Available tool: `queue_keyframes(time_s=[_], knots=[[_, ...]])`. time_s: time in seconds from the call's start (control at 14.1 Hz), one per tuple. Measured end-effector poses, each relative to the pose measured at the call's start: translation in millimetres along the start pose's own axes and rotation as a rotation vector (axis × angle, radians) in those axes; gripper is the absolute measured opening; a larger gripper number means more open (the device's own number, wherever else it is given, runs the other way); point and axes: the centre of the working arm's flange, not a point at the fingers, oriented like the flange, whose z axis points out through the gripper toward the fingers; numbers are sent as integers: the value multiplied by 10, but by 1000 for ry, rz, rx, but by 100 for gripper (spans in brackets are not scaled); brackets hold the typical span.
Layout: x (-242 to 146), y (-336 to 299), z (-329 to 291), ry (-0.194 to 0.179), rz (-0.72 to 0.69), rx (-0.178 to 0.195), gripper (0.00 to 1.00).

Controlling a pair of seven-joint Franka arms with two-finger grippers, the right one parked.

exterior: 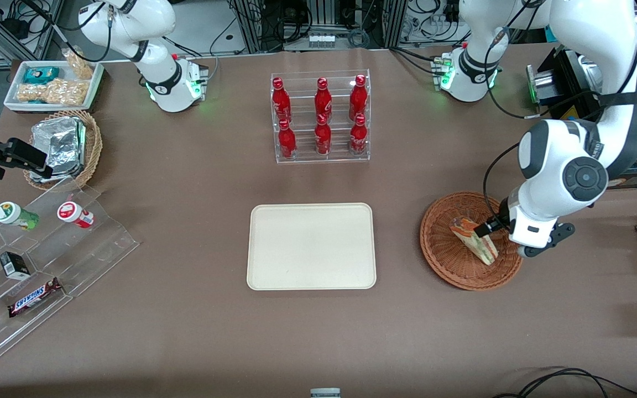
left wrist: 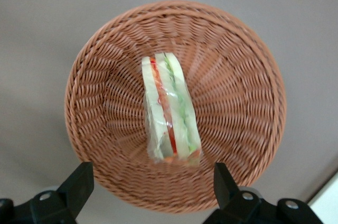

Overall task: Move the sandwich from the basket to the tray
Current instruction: 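Lower the open left gripper over the sandwich in the wicker basket, then close the left gripper on the wrapped sandwich and lift it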

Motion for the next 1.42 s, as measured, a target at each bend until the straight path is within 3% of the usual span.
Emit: queue_keyframes(time_s=[0.28, 0.5, 0.64, 0.78, 0.92, 0.99, 1.2, 1.42], knots=[[11, 100, 349, 29, -308, -31, 100], [7, 186, 735, 26, -345, -21, 100], [-20, 216, 973, 14, -341, 2, 95], [-45, 201, 1021, -7, -285, 35, 73], [-66, 154, 885, -67, -171, 103, 50], [-60, 156, 734, -83, -138, 118, 41], [-14, 270, 204, -65, -48, 83, 20], [-215, 698, -2, -54, 204, 31, 15]])
